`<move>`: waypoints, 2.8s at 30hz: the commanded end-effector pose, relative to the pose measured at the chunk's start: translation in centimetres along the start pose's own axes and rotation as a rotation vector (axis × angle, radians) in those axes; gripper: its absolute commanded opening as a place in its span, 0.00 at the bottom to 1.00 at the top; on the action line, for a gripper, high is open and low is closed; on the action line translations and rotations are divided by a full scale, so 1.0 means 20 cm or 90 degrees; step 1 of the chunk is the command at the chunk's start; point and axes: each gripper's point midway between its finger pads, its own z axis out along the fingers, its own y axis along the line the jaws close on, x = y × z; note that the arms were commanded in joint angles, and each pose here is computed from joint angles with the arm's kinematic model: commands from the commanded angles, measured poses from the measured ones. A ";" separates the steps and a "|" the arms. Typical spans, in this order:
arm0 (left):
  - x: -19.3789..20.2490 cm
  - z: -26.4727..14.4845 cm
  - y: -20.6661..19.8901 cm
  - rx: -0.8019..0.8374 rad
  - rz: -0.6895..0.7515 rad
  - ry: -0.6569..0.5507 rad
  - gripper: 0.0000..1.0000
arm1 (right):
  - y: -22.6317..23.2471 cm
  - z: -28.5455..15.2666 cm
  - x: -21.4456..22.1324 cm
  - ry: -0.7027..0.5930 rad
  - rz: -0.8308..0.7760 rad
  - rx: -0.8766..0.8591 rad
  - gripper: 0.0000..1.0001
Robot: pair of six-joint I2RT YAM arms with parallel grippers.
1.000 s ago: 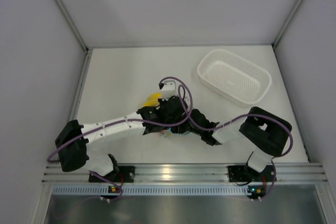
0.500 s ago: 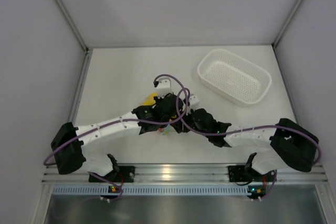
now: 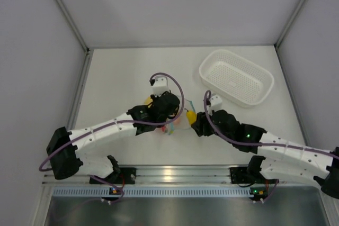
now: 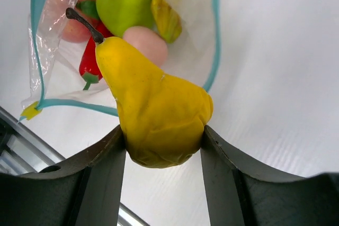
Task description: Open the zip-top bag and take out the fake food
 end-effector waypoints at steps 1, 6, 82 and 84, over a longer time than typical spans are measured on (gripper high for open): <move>-0.11 -0.03 0.03 -0.004 -0.023 -0.037 0.00 | -0.09 -0.18 -0.15 -0.034 -0.012 0.067 0.32; -0.17 -0.04 0.01 0.009 -0.045 -0.043 0.00 | -0.32 -0.33 -0.38 -0.105 -0.010 0.199 0.32; -0.26 -0.15 -0.20 0.118 -0.127 -0.016 0.00 | 0.19 0.40 -0.33 -0.084 0.141 -0.011 0.47; -0.26 -0.14 -0.19 0.114 -0.127 -0.018 0.00 | 0.20 0.43 -0.33 -0.098 0.165 0.002 0.49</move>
